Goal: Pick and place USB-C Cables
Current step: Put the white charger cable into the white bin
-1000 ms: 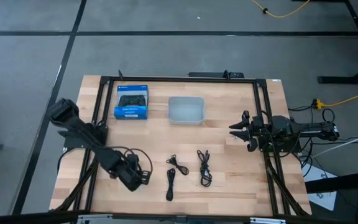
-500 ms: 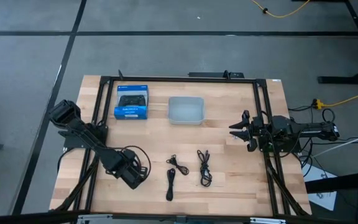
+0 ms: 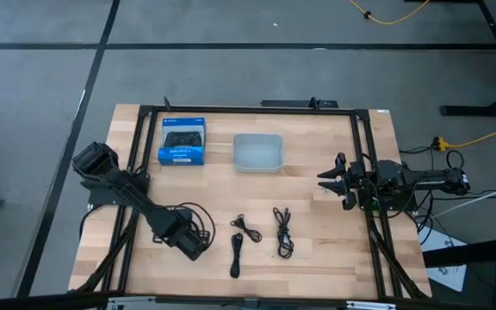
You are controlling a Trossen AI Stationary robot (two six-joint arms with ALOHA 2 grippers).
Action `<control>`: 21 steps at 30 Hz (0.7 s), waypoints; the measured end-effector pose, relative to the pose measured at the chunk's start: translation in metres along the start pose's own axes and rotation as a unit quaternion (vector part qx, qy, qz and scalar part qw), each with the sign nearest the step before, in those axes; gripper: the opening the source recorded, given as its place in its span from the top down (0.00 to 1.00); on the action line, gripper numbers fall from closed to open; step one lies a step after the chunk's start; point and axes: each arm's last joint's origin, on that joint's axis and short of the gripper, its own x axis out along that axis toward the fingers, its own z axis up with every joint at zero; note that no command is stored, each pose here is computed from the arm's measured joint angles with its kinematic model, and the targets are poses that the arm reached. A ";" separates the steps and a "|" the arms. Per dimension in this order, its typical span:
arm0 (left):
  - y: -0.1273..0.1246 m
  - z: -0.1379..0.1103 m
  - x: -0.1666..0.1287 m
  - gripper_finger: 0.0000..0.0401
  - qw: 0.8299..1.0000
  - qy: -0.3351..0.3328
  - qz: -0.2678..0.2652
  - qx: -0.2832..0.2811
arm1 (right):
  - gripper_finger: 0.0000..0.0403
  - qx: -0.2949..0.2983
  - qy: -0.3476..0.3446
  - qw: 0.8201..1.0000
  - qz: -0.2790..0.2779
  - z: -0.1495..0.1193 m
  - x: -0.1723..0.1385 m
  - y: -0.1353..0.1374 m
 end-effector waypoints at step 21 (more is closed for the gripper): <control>-0.049 0.036 -0.050 0.93 0.959 -0.189 -0.173 0.124 | 0.68 -0.002 0.000 1.000 -0.001 0.000 0.000 0.000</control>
